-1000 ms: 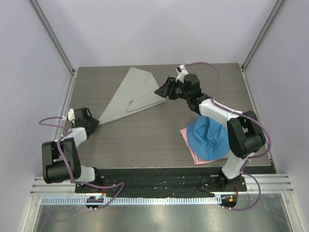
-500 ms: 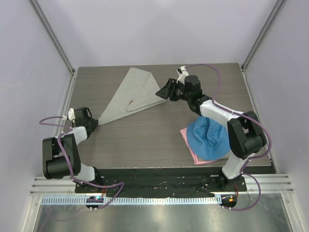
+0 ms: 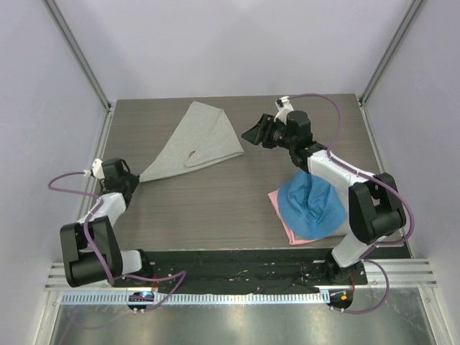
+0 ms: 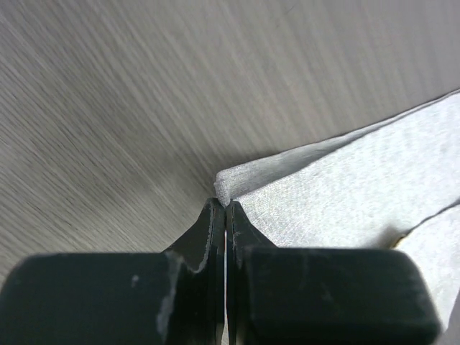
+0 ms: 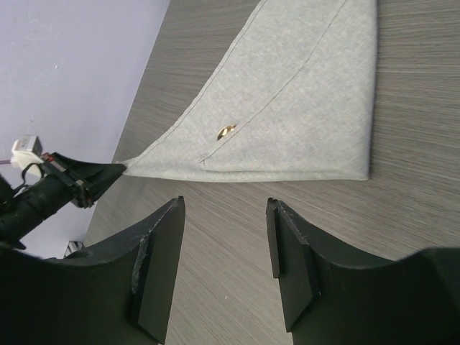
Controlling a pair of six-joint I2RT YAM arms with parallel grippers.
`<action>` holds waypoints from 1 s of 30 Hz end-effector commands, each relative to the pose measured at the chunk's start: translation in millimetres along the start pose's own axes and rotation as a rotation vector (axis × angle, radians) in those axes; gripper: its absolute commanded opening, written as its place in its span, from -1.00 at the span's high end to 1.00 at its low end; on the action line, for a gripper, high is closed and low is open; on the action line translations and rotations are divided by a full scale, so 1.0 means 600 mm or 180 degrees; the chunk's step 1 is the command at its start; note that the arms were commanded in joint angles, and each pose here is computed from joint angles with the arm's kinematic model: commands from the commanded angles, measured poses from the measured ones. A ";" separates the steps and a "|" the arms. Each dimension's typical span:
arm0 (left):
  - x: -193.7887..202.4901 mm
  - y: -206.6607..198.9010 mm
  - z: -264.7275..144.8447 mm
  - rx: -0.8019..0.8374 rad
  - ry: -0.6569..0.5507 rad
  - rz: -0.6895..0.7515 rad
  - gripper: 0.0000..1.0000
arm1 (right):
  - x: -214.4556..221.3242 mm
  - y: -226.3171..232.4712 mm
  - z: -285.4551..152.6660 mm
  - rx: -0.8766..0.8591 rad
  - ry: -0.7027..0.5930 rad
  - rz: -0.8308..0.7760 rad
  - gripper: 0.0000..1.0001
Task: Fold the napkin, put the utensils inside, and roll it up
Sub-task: Fold the napkin
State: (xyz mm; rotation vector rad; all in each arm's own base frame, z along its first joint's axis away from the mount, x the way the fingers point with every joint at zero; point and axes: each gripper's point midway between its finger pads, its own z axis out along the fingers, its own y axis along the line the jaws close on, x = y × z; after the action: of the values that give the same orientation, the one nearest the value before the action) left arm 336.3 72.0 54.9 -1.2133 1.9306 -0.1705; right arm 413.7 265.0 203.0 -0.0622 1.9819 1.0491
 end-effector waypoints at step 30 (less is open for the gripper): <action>0.333 -0.568 -0.048 0.2627 0.0880 0.2346 1.00 | -0.021 -0.021 -0.045 0.0085 -0.0174 -0.0064 -0.14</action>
State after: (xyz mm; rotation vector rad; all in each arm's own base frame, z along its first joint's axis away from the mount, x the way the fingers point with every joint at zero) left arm 505.4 -251.0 130.6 -0.0945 2.0770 -0.6847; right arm 408.1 240.9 188.9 -0.0104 2.0111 1.0155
